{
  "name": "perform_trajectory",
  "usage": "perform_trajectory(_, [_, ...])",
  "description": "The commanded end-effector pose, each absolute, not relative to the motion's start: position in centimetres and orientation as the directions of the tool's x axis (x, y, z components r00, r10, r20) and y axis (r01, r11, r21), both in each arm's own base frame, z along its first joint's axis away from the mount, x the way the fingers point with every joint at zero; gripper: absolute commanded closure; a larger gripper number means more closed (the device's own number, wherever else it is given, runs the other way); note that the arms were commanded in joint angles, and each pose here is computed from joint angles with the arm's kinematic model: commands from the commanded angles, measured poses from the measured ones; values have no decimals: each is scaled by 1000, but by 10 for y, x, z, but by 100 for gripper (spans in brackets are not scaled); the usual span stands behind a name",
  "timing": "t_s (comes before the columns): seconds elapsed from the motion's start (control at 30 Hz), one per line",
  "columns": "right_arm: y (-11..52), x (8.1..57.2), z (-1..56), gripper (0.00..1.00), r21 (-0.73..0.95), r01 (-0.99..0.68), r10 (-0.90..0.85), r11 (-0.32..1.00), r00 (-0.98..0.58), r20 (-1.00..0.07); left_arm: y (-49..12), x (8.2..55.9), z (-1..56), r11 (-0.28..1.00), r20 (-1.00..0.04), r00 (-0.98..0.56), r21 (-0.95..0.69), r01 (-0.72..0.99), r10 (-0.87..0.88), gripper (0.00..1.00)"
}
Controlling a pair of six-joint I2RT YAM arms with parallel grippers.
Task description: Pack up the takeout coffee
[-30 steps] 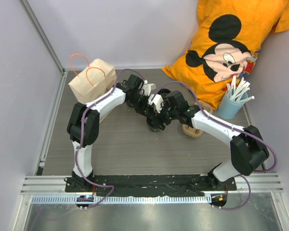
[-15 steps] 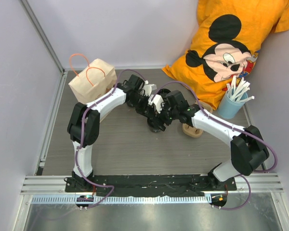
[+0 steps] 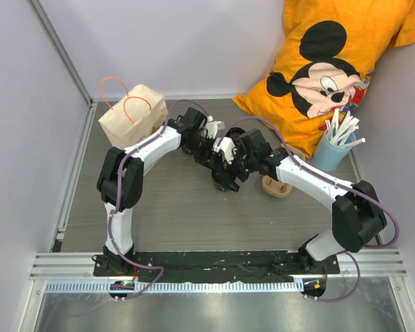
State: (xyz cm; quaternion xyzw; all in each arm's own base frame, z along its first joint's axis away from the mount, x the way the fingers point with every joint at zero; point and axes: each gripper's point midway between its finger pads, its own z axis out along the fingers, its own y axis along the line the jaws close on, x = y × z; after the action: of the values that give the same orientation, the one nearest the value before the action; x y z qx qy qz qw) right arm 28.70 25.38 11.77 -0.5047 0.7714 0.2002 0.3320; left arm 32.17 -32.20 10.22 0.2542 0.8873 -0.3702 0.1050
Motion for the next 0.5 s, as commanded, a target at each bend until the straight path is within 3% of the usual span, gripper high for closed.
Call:
perform_trajectory(0.0, [251,282,143,5,-2,-913,-624,409,-278,-731,-299,320,67,677,-301,-857,-526,516,419,41])
perform_trajectory(0.47, [243,301,174,4,14,-893,-557,450,-293,-777,-309,323,99,598,-361,-838,-588,545,409,31])
